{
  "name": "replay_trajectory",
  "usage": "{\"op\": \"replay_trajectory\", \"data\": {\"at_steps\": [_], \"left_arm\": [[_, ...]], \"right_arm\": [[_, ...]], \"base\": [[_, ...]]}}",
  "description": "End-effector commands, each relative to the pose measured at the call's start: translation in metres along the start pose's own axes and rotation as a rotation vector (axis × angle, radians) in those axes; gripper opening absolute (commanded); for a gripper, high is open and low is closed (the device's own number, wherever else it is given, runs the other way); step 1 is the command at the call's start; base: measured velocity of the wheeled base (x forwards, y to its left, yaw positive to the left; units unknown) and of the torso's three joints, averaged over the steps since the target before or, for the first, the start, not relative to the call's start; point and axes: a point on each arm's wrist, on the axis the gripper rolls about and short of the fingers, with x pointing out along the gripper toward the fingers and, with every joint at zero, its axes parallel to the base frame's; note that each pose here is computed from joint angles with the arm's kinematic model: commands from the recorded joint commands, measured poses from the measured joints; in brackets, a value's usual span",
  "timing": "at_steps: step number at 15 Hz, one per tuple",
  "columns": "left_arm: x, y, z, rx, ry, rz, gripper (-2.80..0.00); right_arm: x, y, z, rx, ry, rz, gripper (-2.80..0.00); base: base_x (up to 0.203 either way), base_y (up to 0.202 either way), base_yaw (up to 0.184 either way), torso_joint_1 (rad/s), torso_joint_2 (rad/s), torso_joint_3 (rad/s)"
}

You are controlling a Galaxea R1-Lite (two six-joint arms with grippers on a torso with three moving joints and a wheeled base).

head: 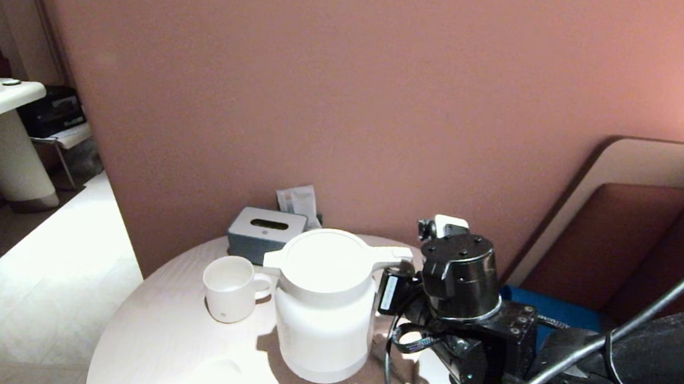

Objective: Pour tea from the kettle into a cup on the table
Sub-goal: Put down the kettle on the table

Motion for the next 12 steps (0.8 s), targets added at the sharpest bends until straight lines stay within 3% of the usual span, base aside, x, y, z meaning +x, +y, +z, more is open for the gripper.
{"op": "replay_trajectory", "data": {"at_steps": [1, 12], "left_arm": [[0.000, 0.000, 0.000, 0.000, 0.001, 0.001, -2.80], [0.000, 0.000, 0.000, 0.000, 0.001, 0.001, -2.80]], "right_arm": [[-0.001, -0.013, -0.001, 0.007, 0.003, -0.024, -2.80], [-0.026, -0.107, 0.000, 0.046, 0.010, -0.113, -2.80]], "base": [[0.000, 0.000, 0.000, 0.000, 0.00, 0.000], [0.000, 0.000, 0.000, 0.000, 0.00, 0.000]]}}
